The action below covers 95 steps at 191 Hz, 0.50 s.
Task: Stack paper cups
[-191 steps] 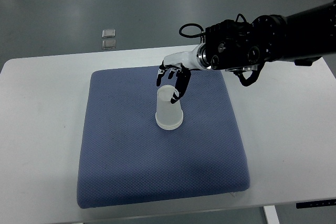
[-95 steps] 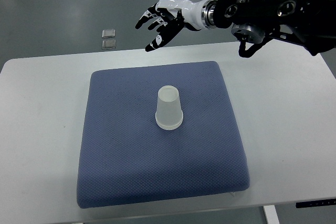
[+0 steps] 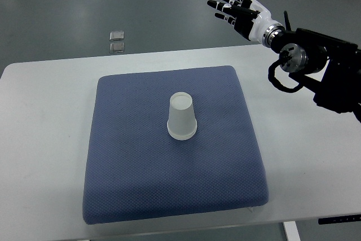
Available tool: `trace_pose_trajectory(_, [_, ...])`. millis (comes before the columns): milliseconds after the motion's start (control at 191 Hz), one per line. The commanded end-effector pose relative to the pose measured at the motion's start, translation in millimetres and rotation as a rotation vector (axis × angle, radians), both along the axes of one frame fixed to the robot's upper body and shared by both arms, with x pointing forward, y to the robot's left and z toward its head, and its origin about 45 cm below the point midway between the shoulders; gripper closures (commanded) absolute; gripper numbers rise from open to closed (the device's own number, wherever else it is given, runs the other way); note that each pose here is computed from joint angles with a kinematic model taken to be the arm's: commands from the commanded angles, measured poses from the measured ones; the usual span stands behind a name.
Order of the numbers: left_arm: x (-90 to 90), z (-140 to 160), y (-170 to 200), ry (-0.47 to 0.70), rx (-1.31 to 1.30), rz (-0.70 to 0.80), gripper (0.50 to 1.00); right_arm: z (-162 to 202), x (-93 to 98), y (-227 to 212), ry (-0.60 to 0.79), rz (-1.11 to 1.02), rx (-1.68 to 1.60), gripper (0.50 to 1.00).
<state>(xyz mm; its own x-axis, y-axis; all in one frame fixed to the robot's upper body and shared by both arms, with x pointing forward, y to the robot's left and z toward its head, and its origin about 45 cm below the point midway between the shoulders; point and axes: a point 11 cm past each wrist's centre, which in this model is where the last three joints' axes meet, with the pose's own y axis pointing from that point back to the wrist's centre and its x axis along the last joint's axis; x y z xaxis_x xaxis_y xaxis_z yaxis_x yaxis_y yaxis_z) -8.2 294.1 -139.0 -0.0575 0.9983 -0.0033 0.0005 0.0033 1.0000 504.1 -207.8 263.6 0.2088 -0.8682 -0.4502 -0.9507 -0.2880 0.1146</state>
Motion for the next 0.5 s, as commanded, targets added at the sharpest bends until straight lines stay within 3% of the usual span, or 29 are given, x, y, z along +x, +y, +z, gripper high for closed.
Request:
trace_pose_trajectory(0, [0.0, 0, 0, 0.0, 0.0, 0.0, 0.5, -21, -6.0, -4, 0.022, -0.071, 0.148, 0.574])
trace_pose_trajectory(257, [0.3, 0, -2, -0.001, -0.006, 0.0, 0.5, -75, -23.9, -11, 0.065, -0.138, 0.25, 0.574])
trace_pose_trajectory(493, [-0.6, 0, -4, 0.009, -0.012, -0.001, 0.5, -89, -29.8, -6, 0.08, -0.118, 0.24, 0.572])
